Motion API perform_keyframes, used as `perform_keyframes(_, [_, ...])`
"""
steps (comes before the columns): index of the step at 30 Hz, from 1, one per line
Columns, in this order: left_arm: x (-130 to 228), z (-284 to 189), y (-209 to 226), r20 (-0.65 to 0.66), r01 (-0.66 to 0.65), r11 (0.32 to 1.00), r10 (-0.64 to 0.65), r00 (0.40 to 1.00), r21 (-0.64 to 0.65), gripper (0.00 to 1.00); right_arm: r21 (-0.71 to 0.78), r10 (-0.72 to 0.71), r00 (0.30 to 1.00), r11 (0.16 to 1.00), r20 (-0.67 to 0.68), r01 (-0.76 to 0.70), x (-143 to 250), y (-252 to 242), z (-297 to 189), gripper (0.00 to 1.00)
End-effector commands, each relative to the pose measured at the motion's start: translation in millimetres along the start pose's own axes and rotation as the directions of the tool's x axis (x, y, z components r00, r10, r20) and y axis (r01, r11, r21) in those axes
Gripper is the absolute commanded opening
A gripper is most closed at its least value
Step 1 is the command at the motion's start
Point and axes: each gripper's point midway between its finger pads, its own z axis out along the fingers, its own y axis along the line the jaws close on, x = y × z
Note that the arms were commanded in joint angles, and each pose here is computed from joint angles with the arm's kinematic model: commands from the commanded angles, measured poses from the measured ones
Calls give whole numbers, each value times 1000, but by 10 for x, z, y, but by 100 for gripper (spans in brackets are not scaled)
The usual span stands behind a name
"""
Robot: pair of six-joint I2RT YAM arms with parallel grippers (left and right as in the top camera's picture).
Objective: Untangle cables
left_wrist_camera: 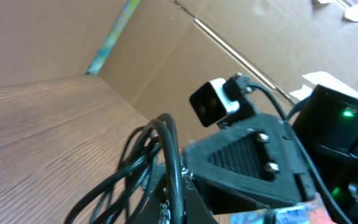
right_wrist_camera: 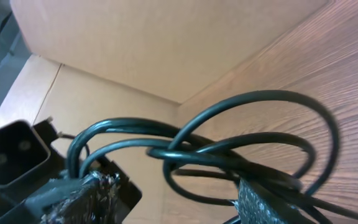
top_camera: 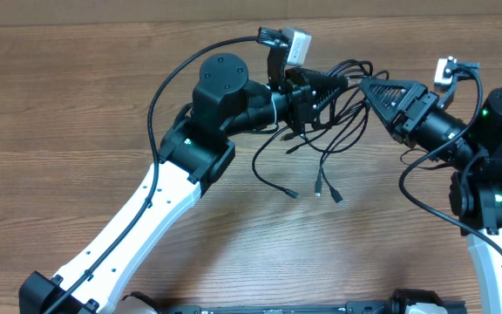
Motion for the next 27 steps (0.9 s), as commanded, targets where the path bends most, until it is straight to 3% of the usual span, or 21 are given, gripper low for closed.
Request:
perform_keyframes(1, [14, 19, -198, -15, 0, 998, 1, 1000, 69, 4, 23, 20, 998, 1000, 59, -21, -112, 2, -38, 63])
perform_keyframes(12, [148, 153, -504, -28, -51, 989, 55, 998, 142, 4, 72, 80, 996, 994, 29, -82, -103, -223, 79, 53])
perform_keyframes(21, [142, 158, -548, -22, -60, 986, 65, 998, 157, 4, 104, 118, 993, 987, 9, -119, -86, -366, 145, 50])
perform_keyframes(23, [136, 158, -550, -20, -62, 986, 66, 998, 157, 4, 109, 116, 993, 987, 6, -116, -76, -377, 143, 40])
perform_keyframes(26, [120, 156, -564, -13, -68, 984, 71, 997, 162, 4, 121, 129, 992, 984, 0, -128, -52, -408, 141, 11])
perform_keyframes(27, [112, 155, -571, -9, -72, 984, 74, 997, 165, 4, 122, 132, 991, 984, -1, -131, -48, -412, 141, 6])
